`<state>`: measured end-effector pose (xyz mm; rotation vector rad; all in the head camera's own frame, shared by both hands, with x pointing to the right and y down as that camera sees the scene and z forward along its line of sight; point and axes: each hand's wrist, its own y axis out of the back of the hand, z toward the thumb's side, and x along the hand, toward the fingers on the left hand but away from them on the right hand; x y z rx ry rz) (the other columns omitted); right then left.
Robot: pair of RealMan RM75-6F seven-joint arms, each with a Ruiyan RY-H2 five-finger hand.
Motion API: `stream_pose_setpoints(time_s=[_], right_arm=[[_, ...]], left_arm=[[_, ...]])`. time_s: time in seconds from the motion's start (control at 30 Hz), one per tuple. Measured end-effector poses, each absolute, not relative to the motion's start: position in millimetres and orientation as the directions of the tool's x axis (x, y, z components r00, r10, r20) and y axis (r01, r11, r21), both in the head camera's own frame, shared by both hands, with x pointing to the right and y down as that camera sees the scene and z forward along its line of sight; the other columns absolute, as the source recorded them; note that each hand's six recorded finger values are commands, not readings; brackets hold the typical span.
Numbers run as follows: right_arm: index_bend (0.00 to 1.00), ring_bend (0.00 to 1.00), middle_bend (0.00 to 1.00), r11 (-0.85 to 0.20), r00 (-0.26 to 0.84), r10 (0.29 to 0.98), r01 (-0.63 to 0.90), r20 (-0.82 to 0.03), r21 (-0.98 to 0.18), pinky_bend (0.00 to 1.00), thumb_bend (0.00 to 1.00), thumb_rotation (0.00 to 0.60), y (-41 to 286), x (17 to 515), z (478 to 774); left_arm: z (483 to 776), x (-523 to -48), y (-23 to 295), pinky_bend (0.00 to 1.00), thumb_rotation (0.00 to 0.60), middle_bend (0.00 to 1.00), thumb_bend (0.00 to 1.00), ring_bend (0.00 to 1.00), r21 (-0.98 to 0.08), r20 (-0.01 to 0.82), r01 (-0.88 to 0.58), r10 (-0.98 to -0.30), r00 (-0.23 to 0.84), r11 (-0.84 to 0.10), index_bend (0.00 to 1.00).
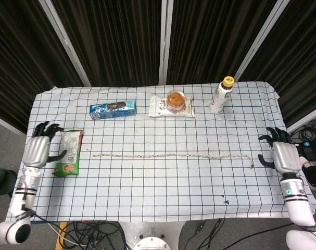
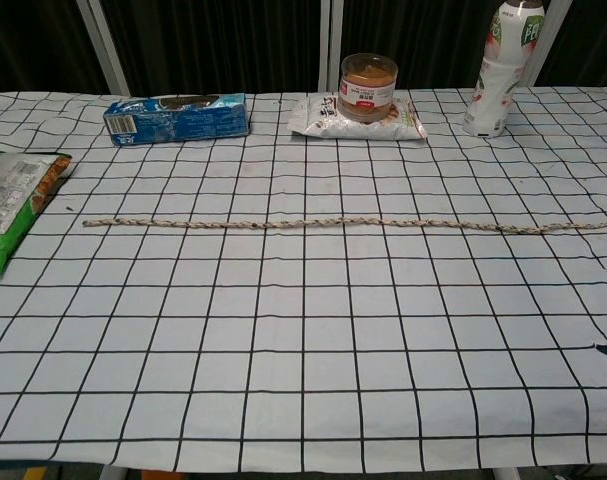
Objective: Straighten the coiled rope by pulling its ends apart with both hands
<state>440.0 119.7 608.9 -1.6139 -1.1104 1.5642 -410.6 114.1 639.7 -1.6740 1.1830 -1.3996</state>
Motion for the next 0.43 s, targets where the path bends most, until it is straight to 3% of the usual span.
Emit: stream_pose_setpoints(time_s=[0.2, 0.43], right_arm=[[0.28, 0.0, 0.1, -0.376, -0.069, 0.918, 0.169, -0.391, -0.911, 0.0, 0.27, 0.6, 154.2, 454.4, 576.2], [0.28, 0.0, 0.1, -0.33, -0.096, 0.931, 0.192, -0.352, -0.924, 0.0, 0.27, 0.6, 191.6, 466.0, 552.4]], left_arm=[[608.6, -457.0, 149.5, 0.0, 0.6, 0.14, 0.17, 0.03, -0.925, 0.349, -0.181, -0.935, -0.064, -0.333, 0.27], [583.6, -478.6, 204.8, 0.0, 0.6, 0.14, 0.17, 0.03, -0.932, 0.344, -0.173, -0.928, -0.143, -0.318, 0.28]])
